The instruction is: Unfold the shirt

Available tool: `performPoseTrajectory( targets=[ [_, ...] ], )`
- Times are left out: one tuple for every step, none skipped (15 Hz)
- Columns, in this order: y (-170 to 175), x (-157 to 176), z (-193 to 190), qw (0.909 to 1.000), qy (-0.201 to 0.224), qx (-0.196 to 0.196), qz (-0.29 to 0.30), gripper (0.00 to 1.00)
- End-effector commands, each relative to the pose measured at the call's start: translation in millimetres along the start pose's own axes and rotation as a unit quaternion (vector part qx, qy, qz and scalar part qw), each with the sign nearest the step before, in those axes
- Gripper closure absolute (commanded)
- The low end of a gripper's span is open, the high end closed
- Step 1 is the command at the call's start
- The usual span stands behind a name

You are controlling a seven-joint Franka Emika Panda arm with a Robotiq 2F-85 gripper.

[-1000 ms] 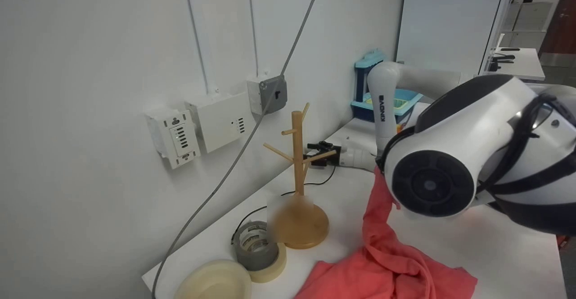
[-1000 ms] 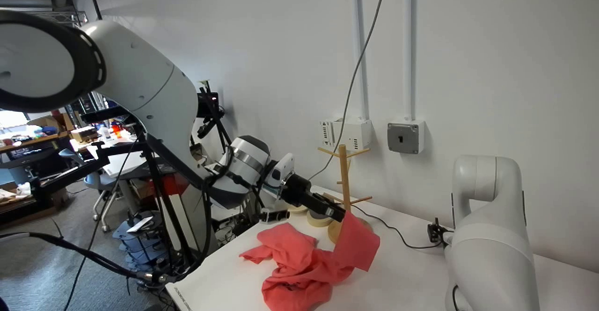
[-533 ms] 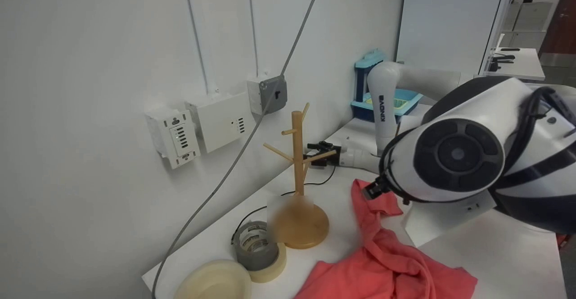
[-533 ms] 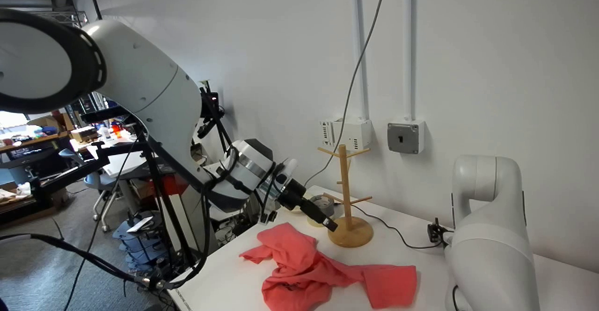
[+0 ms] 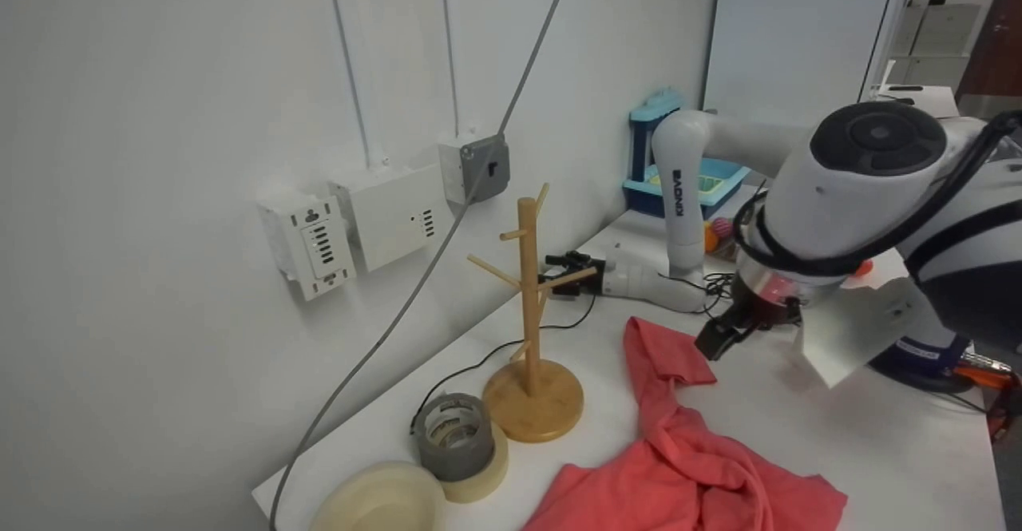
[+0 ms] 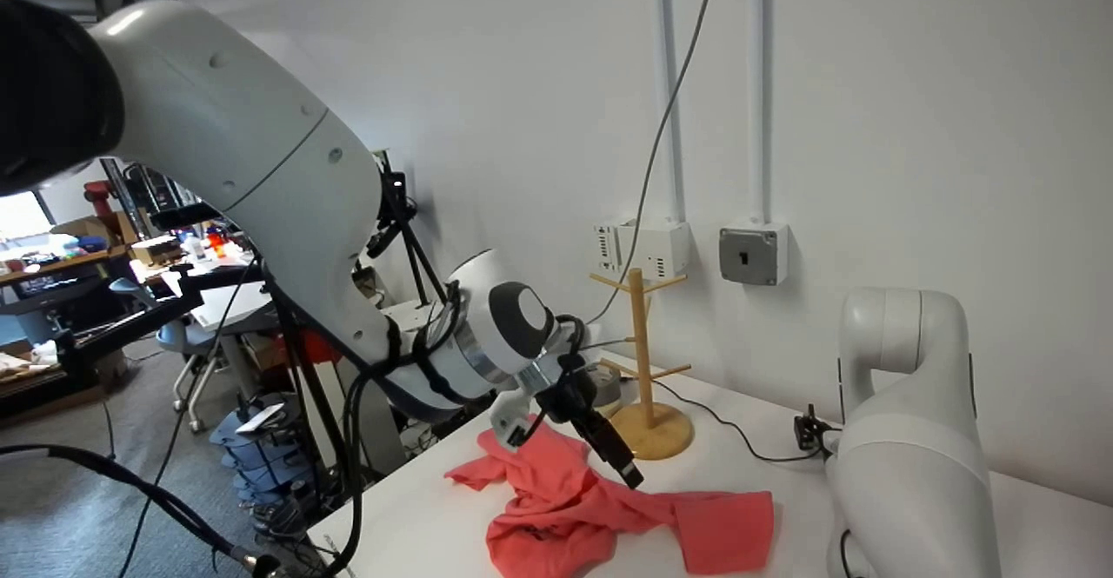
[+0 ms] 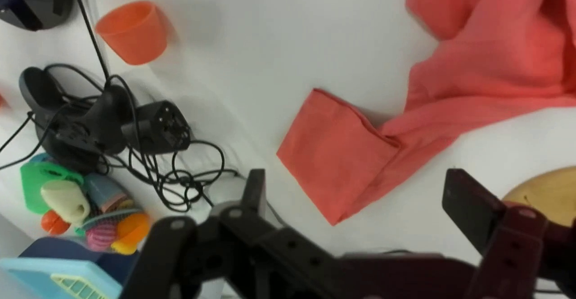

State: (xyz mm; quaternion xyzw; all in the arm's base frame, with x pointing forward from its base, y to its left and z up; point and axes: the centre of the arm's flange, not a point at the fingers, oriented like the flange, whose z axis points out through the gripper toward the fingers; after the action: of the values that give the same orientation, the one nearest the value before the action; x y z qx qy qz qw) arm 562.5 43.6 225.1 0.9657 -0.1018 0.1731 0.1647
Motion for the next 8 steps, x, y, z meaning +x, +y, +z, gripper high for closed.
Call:
performPoseTrajectory(
  targets=[
    [38, -3, -2, 0.9953, -0.077, 0.055, -0.022, 0.0],
    [40, -8, 1, 0.9926, -0.094, 0.071, -0.029, 0.0],
    [39, -14, 1, 0.9892, -0.113, 0.085, -0.037, 0.0],
    [38, -18, -1, 0.9852, -0.131, 0.102, -0.045, 0.0],
    [35, -21, -5, 0.9805, -0.146, 0.12, -0.054, 0.0],
    [32, -23, -11, 0.975, -0.161, 0.139, -0.064, 0.0],
    [26, -24, -18, 0.9692, -0.175, 0.156, -0.074, 0.0],
    [22, -25, -23, 0.9644, -0.188, 0.167, -0.082, 0.0]
  ],
)
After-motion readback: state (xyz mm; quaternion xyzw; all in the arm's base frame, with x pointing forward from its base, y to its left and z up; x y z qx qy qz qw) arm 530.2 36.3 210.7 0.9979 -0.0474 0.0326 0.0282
